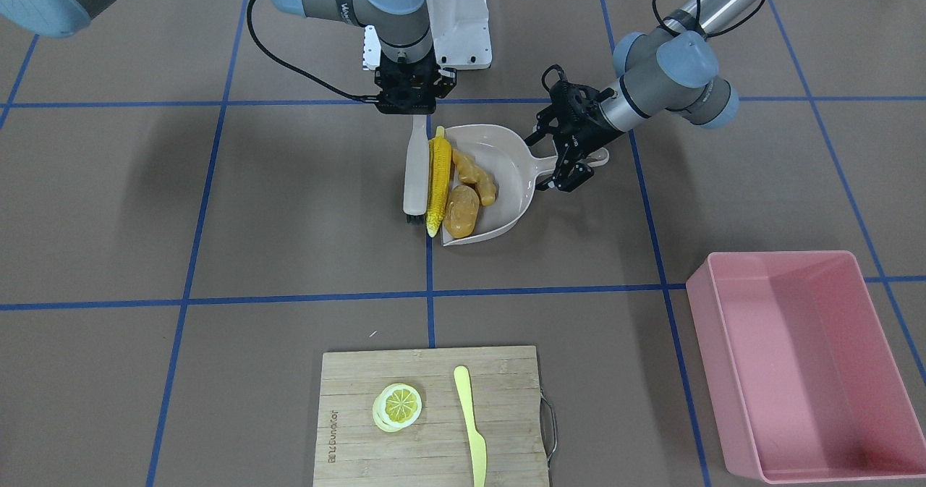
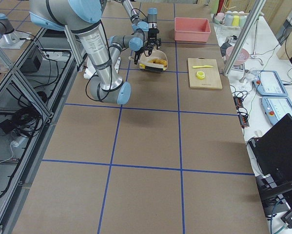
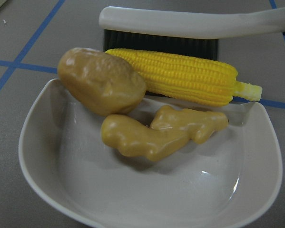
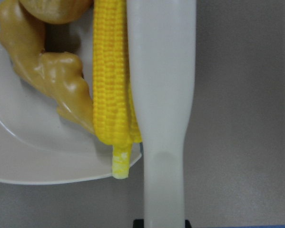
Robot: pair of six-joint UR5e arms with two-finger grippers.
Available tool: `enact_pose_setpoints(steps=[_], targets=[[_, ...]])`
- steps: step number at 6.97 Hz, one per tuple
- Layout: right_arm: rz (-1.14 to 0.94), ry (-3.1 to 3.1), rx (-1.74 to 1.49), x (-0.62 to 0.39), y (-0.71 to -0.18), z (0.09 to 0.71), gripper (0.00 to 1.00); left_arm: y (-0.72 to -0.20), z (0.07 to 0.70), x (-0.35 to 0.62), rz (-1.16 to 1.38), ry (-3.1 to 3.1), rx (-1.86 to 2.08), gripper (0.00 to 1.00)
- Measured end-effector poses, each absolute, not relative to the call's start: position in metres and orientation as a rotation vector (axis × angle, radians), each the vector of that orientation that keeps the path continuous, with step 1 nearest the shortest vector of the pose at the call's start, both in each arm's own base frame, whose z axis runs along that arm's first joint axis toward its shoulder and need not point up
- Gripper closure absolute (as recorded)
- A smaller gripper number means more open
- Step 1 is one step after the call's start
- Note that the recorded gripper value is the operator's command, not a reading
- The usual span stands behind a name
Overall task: Sweep and dump trash into bin
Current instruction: 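Sweep the corn, potato and ginger into the dustpan with the right-held brush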
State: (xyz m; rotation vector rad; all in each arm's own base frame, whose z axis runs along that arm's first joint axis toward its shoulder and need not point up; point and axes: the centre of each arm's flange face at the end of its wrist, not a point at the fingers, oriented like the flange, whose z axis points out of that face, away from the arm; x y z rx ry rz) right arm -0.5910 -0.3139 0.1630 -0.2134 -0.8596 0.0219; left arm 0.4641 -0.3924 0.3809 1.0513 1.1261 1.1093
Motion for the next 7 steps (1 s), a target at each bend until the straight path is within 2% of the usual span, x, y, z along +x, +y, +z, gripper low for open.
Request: enact_pose_setpoints(steps=[3, 7], targets=[[0.01, -0.884, -0.214, -0.599, -0.314, 0.138, 1.0, -0.392, 0.381, 0.464, 1.109, 1.127, 1.052, 0.02], [-0.012, -0.868, -0.219, -0.613, -0.31, 0.139, 1.0, -0.392, 0.38, 0.464, 1.108, 1.127, 1.052, 0.02]])
